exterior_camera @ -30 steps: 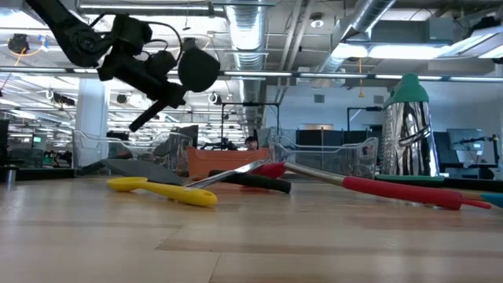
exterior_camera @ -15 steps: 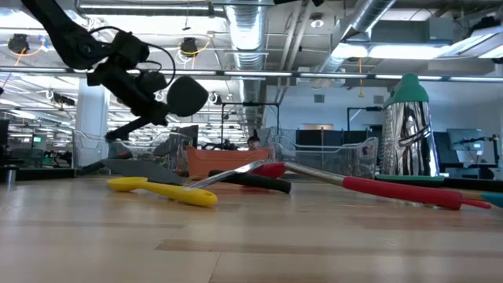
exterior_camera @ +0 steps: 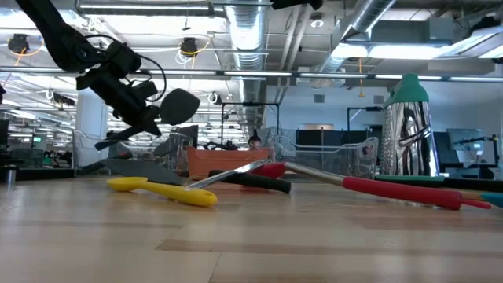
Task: Pick & Place Kitchen Items
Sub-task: Put the black spatula into the left transparent bin, then put the silver table knife into the orange bin
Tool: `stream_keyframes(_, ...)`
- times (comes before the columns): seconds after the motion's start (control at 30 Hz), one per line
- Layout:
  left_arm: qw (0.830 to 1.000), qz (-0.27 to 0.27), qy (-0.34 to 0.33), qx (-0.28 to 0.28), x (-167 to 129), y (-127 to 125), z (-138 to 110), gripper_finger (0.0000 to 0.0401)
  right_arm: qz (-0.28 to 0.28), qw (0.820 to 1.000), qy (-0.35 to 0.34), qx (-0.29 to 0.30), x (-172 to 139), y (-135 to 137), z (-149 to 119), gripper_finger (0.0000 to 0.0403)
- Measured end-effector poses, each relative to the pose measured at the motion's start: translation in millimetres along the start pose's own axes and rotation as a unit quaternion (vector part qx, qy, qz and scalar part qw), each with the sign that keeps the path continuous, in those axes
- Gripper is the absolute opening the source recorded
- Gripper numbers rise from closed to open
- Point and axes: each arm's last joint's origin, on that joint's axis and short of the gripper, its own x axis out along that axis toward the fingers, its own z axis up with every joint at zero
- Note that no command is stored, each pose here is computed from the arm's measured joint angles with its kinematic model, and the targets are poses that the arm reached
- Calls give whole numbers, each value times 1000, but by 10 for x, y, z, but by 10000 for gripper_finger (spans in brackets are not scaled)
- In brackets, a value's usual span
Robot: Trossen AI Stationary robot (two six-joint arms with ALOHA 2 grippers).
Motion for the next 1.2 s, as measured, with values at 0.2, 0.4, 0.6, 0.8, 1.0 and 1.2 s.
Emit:
stream_keyframes(0.2,1000,1,19,-1,-2,2,-120,54,-1,1000,0,1,-1,-2,0,130)
stream_keyframes(0.4,1000,-1,18,-1,-2,-2,-124,63,0,1000,0,1,-1,-2,0,128)
stream_keyframes(0.6,1000,0,16,-1,-2,0,-121,87,0,1000,0,1,-1,-1,0,126)
stream_keyframes(0.8,1000,0,14,0,-2,0,-116,107,0,1000,0,1,-1,-1,0,123)
stream_keyframes(1.0,998,-14,-51,-16,-6,15,-5,120,0,1000,2,0,-1,-1,-4,122)
stream_keyframes(1.2,969,-174,-166,-52,-120,-120,216,109,1,1000,16,-3,-2,3,-30,122)
